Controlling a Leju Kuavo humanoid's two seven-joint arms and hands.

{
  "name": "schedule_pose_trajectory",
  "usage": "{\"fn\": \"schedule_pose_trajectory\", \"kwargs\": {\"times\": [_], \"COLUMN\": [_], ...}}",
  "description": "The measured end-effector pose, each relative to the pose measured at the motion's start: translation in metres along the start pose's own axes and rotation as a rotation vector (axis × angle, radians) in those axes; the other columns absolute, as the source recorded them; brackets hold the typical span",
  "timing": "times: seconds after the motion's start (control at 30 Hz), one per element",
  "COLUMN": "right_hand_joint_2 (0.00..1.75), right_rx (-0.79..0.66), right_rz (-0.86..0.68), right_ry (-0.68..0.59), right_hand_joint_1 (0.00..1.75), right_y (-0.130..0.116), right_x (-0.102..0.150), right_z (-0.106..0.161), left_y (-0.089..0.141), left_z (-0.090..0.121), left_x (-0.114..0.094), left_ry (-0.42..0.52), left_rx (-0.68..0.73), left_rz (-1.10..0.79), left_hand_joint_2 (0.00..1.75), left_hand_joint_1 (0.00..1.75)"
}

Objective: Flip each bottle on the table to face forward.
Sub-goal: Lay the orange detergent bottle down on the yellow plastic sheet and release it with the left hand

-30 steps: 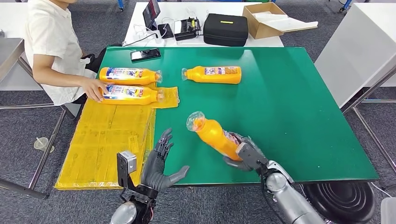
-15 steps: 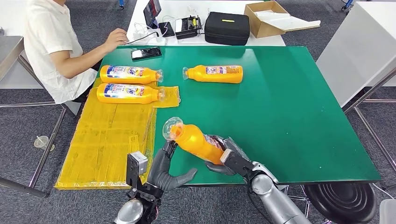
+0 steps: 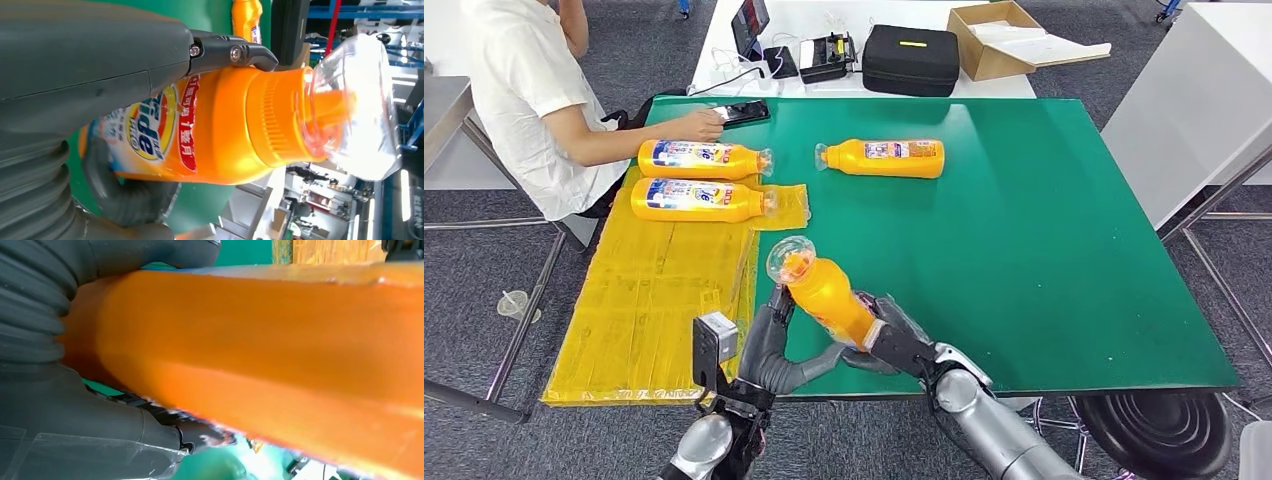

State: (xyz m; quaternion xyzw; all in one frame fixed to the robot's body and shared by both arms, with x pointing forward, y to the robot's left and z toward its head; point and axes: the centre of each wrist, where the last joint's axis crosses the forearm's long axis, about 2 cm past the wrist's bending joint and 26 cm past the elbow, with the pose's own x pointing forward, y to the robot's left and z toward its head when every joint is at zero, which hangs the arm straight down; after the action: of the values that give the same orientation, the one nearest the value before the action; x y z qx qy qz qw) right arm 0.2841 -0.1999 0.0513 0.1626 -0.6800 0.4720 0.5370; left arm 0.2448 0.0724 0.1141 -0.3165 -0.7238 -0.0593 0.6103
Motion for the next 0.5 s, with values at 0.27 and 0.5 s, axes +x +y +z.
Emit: {"fn": "schedule_pose_trajectory", "kwargs": {"times": [0.27, 0.5], "right_hand_joint_2": [1.75, 1.75], "right_rx": [0.026, 0.026], "right_rz": [0.025, 0.074], "right_ry": [0.001, -0.005], "right_hand_joint_1": [1.75, 1.75], "right_y": [0.007, 0.007], "right_x": [0.005, 0.012], "right_z": [-0.015, -0.027], "left_y": [0.002, 0.006], "left_z": [-0.012, -0.021], "left_x": [0.003, 0.000], "left_ry": [0.058, 0.091], "left_rx": [0.067, 0.124], "left_rz": [0.127, 0.185], "left_hand_joint_2": [1.75, 1.75], "left_hand_joint_1": [0.00, 0.00]}}
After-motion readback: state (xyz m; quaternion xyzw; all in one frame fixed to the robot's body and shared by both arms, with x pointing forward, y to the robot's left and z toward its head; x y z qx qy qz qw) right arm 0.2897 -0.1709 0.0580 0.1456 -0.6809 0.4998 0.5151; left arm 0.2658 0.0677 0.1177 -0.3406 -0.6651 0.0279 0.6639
